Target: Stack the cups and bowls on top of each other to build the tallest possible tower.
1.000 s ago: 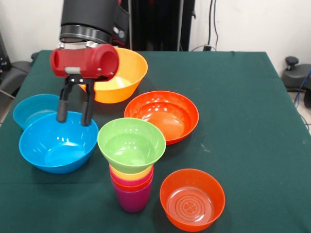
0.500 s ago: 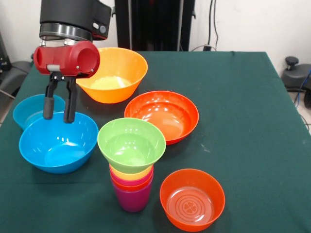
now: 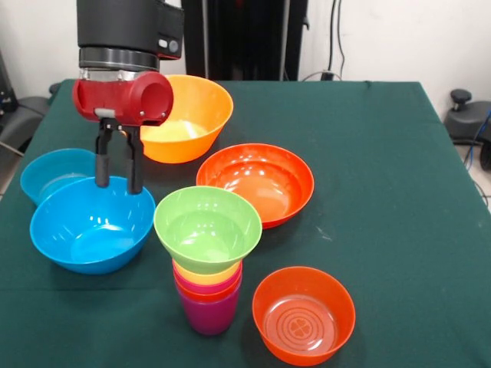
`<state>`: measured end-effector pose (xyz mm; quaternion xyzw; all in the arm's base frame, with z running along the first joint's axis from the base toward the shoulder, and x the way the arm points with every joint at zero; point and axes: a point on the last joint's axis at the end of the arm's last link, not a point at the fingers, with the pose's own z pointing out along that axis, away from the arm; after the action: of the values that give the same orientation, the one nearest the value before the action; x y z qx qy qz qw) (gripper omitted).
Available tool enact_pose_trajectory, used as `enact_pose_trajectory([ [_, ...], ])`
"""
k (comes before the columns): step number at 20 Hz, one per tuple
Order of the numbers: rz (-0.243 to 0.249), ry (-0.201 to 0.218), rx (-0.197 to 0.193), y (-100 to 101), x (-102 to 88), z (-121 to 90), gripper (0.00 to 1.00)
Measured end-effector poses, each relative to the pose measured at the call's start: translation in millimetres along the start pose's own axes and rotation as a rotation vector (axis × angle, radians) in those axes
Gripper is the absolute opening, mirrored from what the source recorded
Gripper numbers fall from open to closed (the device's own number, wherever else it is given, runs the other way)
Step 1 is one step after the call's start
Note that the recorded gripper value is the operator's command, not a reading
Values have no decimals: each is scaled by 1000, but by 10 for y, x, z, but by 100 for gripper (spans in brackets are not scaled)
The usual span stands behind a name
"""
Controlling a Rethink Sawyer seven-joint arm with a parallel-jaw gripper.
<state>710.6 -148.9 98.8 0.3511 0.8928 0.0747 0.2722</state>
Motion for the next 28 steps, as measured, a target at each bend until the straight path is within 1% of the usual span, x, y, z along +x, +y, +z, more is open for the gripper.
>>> enact_pose_trajectory([
  [1,0,5,2,-1,8,0,100],
  [2,1,23,7,-1,34,0,100],
  [5,1,59,19,-10,78,-9,100],
  [7,1,99,37,-43,116,-30,100],
  [10,1,137,57,-85,151,-52,100],
  [11,2,155,67,-110,168,-63,100],
  [16,6,215,109,-242,223,-100,100],
  [18,7,231,124,-286,227,-110,100],
  [21,7,241,136,-315,204,-119,100],
  [28,5,247,154,-326,104,-134,100],
])
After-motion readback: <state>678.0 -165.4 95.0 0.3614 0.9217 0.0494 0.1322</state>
